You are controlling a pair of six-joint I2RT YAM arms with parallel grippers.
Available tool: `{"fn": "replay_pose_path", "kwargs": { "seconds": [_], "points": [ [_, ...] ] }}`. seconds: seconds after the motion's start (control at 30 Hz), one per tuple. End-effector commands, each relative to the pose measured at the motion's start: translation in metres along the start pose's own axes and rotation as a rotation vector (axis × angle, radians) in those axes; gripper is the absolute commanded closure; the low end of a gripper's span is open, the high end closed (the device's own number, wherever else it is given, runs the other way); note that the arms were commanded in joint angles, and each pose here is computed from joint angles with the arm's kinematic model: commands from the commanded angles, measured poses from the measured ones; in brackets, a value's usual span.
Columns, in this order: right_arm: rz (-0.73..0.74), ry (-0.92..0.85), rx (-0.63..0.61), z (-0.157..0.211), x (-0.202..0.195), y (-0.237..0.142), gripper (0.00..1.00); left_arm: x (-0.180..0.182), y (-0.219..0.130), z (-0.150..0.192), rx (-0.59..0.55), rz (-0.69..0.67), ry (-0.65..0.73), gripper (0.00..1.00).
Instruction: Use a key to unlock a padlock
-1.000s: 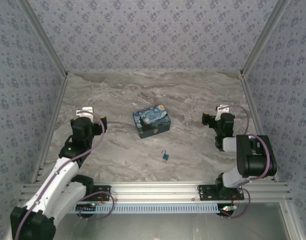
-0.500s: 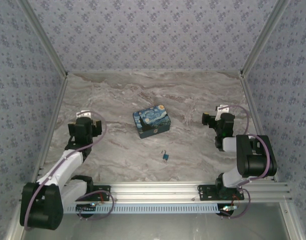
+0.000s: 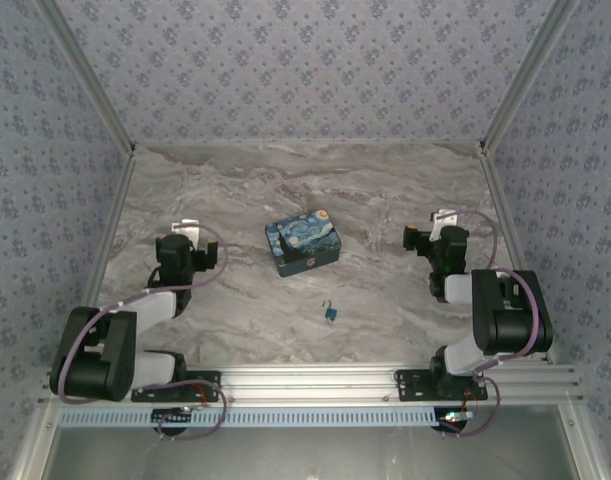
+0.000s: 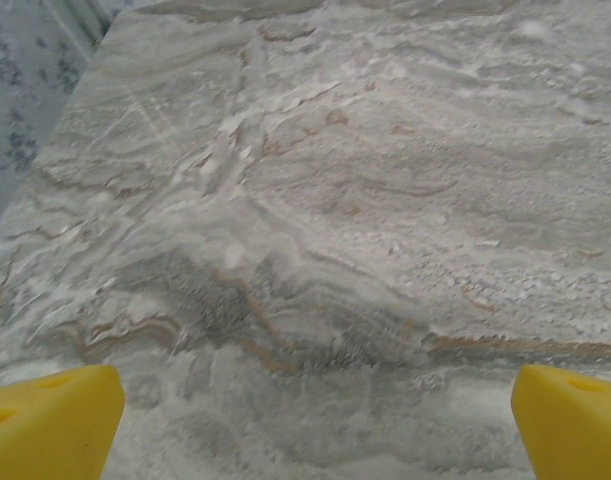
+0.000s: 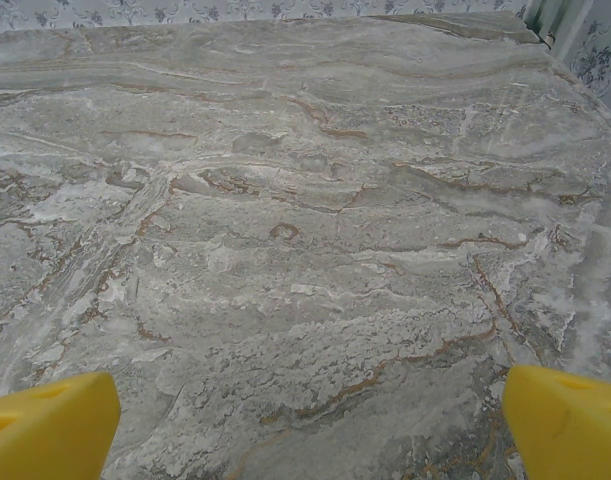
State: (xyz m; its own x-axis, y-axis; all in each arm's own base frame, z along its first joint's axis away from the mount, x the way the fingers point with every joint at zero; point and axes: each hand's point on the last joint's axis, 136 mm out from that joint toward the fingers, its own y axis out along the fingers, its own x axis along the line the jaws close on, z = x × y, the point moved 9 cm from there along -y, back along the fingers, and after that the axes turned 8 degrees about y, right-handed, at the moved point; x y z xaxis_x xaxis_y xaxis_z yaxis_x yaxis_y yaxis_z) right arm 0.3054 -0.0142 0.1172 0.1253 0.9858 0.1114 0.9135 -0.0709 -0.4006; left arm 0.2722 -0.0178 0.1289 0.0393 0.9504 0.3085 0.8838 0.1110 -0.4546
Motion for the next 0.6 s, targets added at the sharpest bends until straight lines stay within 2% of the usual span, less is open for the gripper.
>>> {"fn": "replay_pose_path", "kwargs": {
  "seconds": [0.0,0.13,0.33,0.47,0.57],
  "points": [
    [0.007,-0.018,-0.006,-0.003,0.001,0.002,0.0,0.006,0.002,-0.021,-0.183,0.027,-0.025,0.01],
    [0.009,-0.019,-0.003,-0.002,0.001,0.002,0.0,0.009,0.006,-0.015,-0.233,0.061,-0.088,0.01],
    [0.006,-0.019,-0.004,-0.003,0.001,0.002,0.0,0.004,0.009,-0.001,-0.273,0.088,-0.085,0.0],
    [0.006,-0.019,-0.006,-0.003,0.001,0.002,0.0,0.006,0.018,0.001,-0.249,0.092,-0.101,0.01],
    [0.005,-0.02,-0.005,-0.003,0.002,0.002,0.0,0.011,0.03,-0.004,-0.184,0.096,-0.123,0.0]
  ]
}}
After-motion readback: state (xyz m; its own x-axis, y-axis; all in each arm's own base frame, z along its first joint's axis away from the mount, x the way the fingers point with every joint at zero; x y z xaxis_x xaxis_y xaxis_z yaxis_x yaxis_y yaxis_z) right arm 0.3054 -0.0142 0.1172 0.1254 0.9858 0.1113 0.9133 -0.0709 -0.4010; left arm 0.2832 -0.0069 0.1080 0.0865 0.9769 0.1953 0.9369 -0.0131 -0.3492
